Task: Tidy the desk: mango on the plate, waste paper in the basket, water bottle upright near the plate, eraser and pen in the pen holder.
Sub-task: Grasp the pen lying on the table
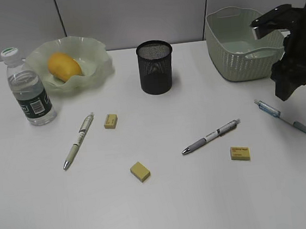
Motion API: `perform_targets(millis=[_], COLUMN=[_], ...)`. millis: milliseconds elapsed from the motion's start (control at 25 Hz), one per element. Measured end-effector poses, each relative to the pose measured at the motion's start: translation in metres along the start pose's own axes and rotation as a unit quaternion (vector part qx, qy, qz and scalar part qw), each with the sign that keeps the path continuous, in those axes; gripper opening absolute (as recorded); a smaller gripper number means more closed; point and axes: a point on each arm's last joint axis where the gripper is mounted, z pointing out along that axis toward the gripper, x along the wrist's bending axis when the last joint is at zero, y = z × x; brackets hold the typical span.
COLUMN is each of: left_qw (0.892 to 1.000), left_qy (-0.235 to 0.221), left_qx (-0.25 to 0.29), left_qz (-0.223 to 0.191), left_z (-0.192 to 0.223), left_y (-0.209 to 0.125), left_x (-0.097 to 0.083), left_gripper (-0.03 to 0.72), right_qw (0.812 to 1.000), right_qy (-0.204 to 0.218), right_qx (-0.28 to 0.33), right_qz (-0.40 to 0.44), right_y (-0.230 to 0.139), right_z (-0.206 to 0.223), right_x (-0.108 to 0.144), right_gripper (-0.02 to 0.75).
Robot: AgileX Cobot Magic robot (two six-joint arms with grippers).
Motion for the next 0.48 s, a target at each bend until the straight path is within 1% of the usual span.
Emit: perform_targets(millis=[200, 480], left_qw=[1.000, 1.000], left_qy=[0.004, 0.006], left_qx=[0.000, 0.000], left_qz=[0.002, 0.004], left_z=[0.000, 0.000], left_y=[0.000, 0.000], left_x=[0.001, 0.001], left_gripper=[0.436, 0.436], right_qw=[1.000, 0.999], right_qy=[-0.010, -0.006], right_qx=[0.010, 0.040], right_qz=[-0.019, -0.028], right_y=[0.004, 0.003], right_z=[0.027, 0.056], right_x=[-0.003, -0.004], right_gripper=[0.496, 0.496])
